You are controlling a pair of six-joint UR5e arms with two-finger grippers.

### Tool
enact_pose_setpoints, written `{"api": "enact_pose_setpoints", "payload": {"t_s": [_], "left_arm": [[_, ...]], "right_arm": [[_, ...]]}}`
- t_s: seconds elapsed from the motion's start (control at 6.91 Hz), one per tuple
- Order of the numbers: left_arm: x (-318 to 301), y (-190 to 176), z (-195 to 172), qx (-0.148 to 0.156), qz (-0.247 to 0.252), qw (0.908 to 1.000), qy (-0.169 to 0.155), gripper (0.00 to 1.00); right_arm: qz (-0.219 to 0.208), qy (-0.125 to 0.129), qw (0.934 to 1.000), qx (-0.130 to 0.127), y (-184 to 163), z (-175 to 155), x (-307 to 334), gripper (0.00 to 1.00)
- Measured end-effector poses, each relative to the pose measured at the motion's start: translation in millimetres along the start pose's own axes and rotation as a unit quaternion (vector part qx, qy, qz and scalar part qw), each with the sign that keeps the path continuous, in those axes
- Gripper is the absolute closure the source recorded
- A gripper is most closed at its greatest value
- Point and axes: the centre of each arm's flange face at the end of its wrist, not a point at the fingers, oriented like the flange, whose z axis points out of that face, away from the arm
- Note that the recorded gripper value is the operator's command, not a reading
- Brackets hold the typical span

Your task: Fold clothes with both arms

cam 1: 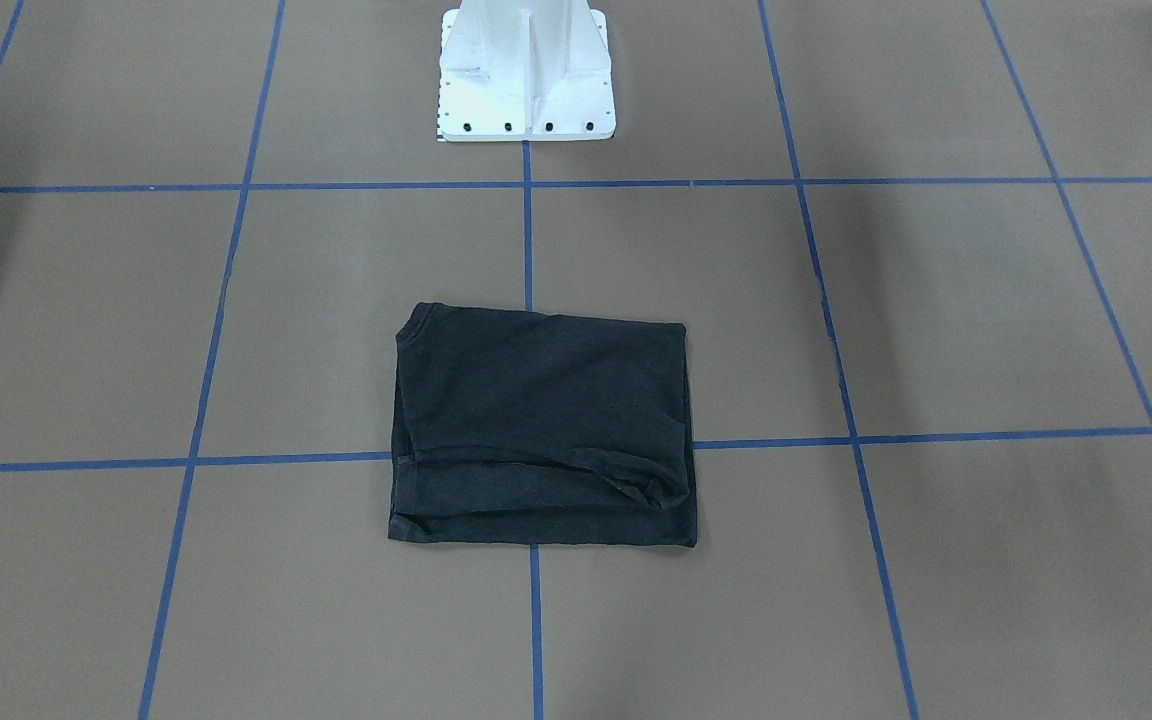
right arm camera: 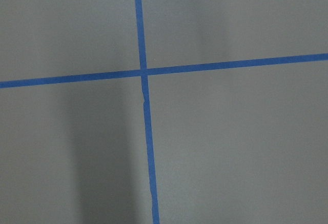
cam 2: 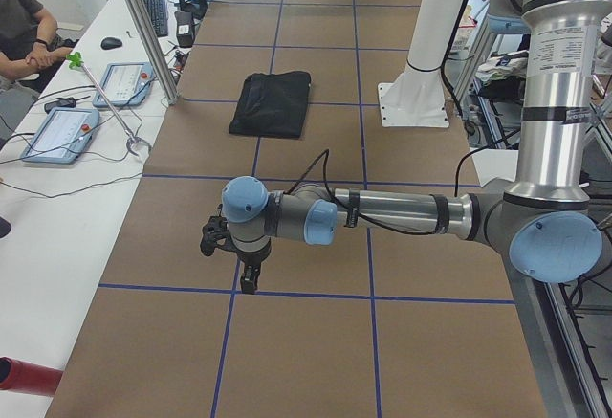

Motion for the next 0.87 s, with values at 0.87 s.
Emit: {"api": "enact_pose_setpoints", "payload": {"t_s": [0.87], "left_arm": [[-2.9,-3.2,-8.8,0.014,-0.003,0.9999,-0.009,0.0]], "right_arm": [[-0.007,-0.003,0.9998,0.018,-5.8,7.1,6.2,0.0]]}}
